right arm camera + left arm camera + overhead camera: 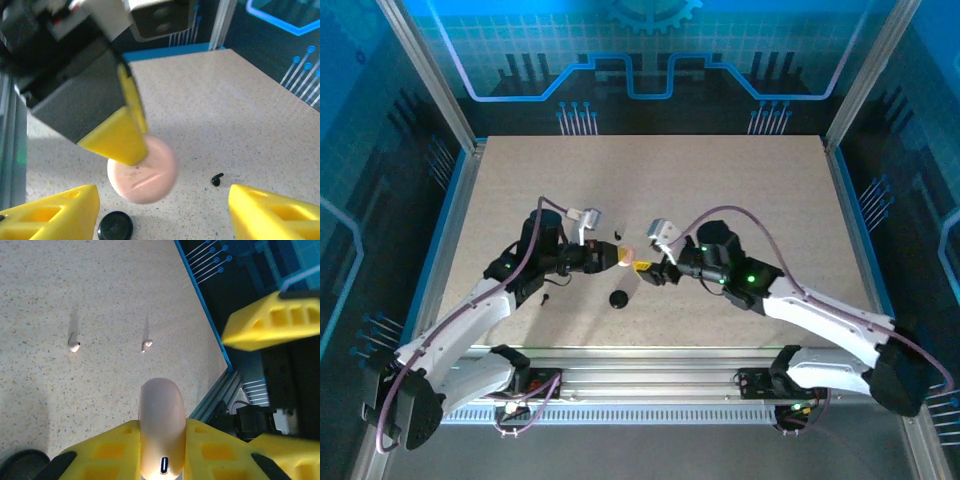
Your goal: Insert the wireless bluetooth earbuds into the charging case
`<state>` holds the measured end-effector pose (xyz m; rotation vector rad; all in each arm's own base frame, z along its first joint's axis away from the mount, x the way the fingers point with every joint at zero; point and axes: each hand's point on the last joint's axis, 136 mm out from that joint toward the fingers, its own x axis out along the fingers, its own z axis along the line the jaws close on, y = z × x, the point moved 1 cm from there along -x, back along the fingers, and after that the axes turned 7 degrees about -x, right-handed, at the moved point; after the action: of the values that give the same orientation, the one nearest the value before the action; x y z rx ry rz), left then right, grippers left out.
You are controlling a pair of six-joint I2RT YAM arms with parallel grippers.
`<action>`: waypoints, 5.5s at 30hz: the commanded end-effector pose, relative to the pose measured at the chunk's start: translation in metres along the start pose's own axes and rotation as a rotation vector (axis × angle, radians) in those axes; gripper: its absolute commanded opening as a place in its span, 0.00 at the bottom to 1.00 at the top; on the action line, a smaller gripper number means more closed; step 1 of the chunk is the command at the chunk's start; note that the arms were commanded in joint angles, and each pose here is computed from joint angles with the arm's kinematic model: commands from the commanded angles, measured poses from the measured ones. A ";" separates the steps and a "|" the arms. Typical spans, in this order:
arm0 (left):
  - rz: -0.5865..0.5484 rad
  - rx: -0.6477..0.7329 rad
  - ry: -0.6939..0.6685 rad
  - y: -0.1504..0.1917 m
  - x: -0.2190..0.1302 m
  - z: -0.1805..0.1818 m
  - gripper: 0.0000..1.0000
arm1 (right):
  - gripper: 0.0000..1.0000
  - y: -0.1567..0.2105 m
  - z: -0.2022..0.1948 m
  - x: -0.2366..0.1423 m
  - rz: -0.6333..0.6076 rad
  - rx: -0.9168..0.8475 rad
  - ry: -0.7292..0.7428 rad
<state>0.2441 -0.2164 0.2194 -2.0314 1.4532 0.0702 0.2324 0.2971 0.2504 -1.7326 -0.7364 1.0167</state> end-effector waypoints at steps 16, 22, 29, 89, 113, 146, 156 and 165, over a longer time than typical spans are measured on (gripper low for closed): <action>-0.335 0.329 0.429 -0.013 -0.055 -0.083 0.19 | 0.53 -0.061 -0.001 -0.047 -0.255 0.465 -0.376; -0.326 0.401 0.555 -0.019 -0.058 -0.109 0.19 | 0.52 -0.075 0.001 -0.050 -0.266 0.416 -0.445; -0.294 0.450 0.645 -0.023 -0.056 -0.128 0.19 | 0.52 -0.096 0.000 -0.050 -0.278 0.365 -0.526; -0.026 1.075 0.124 0.049 -0.023 -0.060 0.60 | 0.19 -0.015 0.011 -0.059 0.264 -0.308 -0.378; 0.025 1.145 0.156 0.060 0.000 -0.062 0.59 | 0.18 -0.002 0.061 -0.033 0.216 -0.485 -0.631; -0.082 1.114 0.283 0.059 0.008 -0.079 0.14 | 0.40 -0.025 0.041 -0.059 -0.126 -0.214 -0.625; -0.226 1.011 0.367 0.019 0.012 -0.069 0.12 | 0.47 -0.029 -0.002 -0.050 -0.167 -0.132 -0.549; -0.200 1.016 0.426 0.010 0.034 -0.061 0.12 | 0.51 -0.023 -0.023 -0.033 -0.139 -0.130 -0.463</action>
<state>0.2332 -0.2729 0.2334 -1.3592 1.1283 -0.9022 0.2266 0.2674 0.2824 -1.5194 -1.2302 1.3476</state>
